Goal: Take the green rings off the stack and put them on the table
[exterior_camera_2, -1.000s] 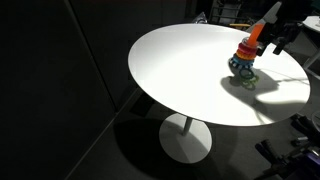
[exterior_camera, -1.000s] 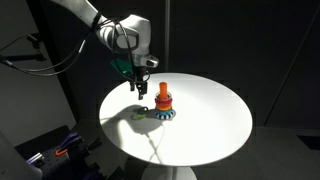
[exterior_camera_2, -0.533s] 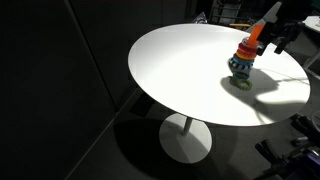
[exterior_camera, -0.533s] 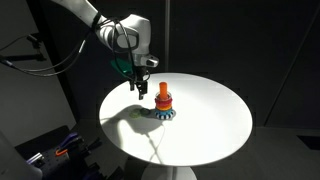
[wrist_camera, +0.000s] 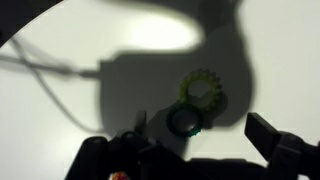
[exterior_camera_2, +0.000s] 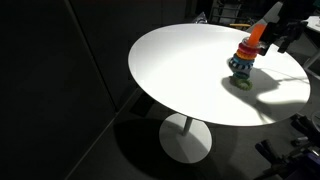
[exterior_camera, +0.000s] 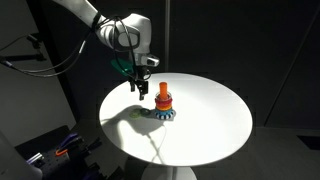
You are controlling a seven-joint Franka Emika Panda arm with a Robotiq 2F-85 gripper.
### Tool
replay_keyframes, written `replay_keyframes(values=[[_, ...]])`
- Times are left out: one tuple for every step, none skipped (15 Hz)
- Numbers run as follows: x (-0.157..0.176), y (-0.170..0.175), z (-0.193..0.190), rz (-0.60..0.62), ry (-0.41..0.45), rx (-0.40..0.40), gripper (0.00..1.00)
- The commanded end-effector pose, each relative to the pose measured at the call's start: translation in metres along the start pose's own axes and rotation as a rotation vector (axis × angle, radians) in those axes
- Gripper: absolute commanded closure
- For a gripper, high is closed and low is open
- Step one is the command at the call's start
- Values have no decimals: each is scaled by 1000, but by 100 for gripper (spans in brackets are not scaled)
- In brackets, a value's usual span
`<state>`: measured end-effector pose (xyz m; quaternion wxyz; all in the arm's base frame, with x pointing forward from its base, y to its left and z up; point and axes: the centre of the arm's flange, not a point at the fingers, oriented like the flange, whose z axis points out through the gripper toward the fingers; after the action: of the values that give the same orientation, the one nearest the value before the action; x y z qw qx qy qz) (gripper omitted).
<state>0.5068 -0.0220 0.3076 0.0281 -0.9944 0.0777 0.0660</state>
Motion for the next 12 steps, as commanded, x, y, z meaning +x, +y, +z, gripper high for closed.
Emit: replay_keyframes(values=[[2, 8, -29, 27, 45, -45, 0], [2, 9, -33, 34, 60, -51, 0], [1, 11, -37, 38, 71, -54, 0], [0, 11, -42, 44, 80, -56, 0], [-2, 11, -46, 46, 86, -56, 0], [-4, 9, -50, 47, 87, -53, 0], [-5, 9, -54, 52, 92, -52, 0], [-7, 8, -59, 54, 95, -47, 0], [-8, 7, -62, 54, 97, -44, 0], [-11, 7, -66, 51, 104, -44, 0], [-12, 6, -69, 50, 109, -46, 0], [-14, 6, -71, 51, 116, -47, 0]])
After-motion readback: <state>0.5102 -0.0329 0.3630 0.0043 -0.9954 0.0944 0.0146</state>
